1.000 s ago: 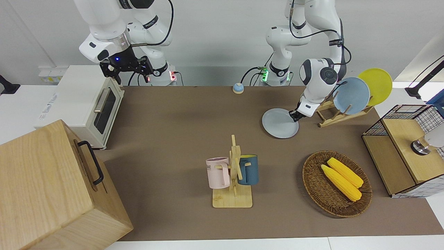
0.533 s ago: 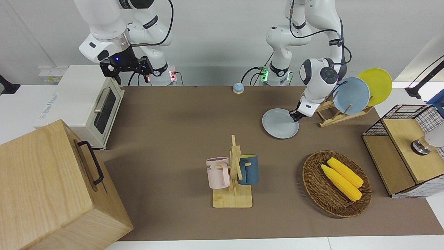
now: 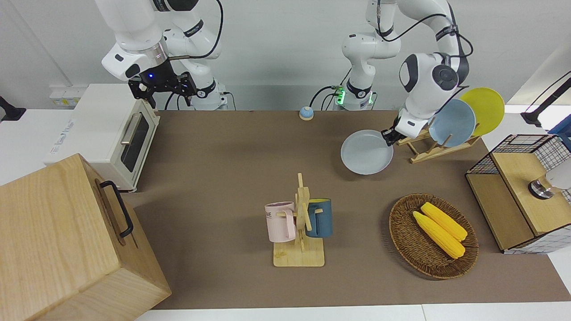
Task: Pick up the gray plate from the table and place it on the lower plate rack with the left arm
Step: 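Lift the gray plate and carry it toward the wooden rack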
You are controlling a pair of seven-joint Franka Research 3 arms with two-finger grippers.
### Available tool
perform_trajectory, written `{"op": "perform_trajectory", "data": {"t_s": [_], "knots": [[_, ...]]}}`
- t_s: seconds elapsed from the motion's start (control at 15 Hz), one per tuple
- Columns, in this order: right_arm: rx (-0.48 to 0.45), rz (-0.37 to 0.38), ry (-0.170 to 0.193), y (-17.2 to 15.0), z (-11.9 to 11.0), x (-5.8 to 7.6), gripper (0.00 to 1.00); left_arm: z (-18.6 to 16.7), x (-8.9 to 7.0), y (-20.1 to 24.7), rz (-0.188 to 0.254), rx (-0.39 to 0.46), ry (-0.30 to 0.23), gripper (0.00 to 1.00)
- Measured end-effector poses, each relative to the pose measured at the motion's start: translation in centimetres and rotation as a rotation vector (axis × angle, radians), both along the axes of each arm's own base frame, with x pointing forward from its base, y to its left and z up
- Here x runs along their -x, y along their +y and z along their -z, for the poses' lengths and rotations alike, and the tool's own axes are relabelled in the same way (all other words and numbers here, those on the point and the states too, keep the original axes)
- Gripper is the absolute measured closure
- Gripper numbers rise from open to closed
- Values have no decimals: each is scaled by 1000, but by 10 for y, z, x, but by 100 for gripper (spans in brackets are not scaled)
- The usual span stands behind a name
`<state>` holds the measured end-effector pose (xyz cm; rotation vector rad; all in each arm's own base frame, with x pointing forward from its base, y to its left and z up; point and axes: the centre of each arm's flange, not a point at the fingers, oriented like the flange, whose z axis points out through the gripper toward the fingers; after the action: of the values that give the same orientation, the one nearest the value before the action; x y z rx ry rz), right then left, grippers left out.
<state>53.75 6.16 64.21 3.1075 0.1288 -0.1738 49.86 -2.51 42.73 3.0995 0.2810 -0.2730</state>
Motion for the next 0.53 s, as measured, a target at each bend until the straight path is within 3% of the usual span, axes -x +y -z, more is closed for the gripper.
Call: {"op": "perform_trajectory", "data": {"t_s": [0.33,0.53], "knots": [[0,0,0,0,0,0,1,-77,0,-1,7,2,20,96],[0,0,0,0,0,0,1,-105,2,3,3,3,25,96]]}}
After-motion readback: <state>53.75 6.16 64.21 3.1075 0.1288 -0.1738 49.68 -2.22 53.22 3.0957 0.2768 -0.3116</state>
